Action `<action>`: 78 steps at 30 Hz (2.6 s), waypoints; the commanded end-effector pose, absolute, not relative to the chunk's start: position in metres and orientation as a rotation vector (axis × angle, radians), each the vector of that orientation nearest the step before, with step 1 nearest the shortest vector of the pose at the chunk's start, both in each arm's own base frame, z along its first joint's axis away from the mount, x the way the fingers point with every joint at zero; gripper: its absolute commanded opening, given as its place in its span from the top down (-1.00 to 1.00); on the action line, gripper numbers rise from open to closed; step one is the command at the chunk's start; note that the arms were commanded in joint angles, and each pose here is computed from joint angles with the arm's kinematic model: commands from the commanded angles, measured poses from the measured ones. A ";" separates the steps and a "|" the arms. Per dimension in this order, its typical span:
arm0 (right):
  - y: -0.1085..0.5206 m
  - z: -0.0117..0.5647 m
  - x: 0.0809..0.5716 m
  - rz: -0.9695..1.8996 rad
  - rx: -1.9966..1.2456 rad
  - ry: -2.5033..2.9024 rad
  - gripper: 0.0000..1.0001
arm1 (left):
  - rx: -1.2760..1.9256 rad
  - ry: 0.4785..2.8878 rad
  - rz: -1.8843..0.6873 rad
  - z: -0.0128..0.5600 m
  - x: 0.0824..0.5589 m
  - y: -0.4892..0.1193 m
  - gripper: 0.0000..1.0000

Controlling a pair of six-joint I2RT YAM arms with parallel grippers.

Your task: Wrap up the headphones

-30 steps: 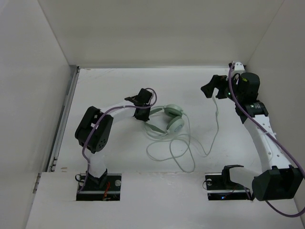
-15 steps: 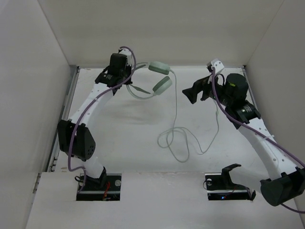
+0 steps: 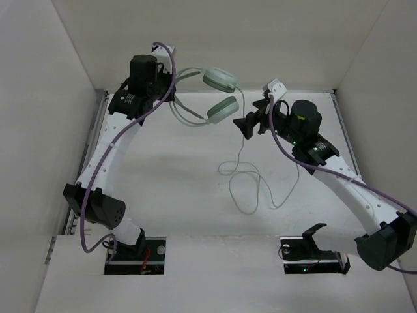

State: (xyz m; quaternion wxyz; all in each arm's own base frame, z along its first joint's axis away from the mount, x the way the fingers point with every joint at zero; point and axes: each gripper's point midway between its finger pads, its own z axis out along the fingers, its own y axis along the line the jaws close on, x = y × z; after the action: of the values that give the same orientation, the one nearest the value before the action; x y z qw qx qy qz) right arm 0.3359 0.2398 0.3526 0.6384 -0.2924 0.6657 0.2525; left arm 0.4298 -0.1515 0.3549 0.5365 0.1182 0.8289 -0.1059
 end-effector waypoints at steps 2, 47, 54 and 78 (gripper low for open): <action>0.236 0.400 0.349 0.518 -0.597 1.352 -1.00 | 0.274 1.792 -0.377 0.433 0.400 -0.151 1.00; 0.300 0.357 0.279 1.014 -0.806 1.305 0.91 | -0.146 1.749 -0.851 0.492 0.429 -0.116 1.00; 0.300 0.349 0.281 0.881 -0.934 1.343 0.95 | -0.137 1.800 -0.792 0.471 0.429 -0.128 1.00; 0.118 0.399 0.362 -0.935 -1.744 1.308 1.00 | -0.014 2.092 0.041 0.326 0.464 -0.095 1.00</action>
State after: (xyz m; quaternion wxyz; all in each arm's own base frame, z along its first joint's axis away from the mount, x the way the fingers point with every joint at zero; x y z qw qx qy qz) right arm 0.3356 0.1731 0.3293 0.3896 -0.7187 0.5381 -0.2051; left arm 0.4638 -0.0847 0.3072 0.4692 -0.0272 0.8827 0.0038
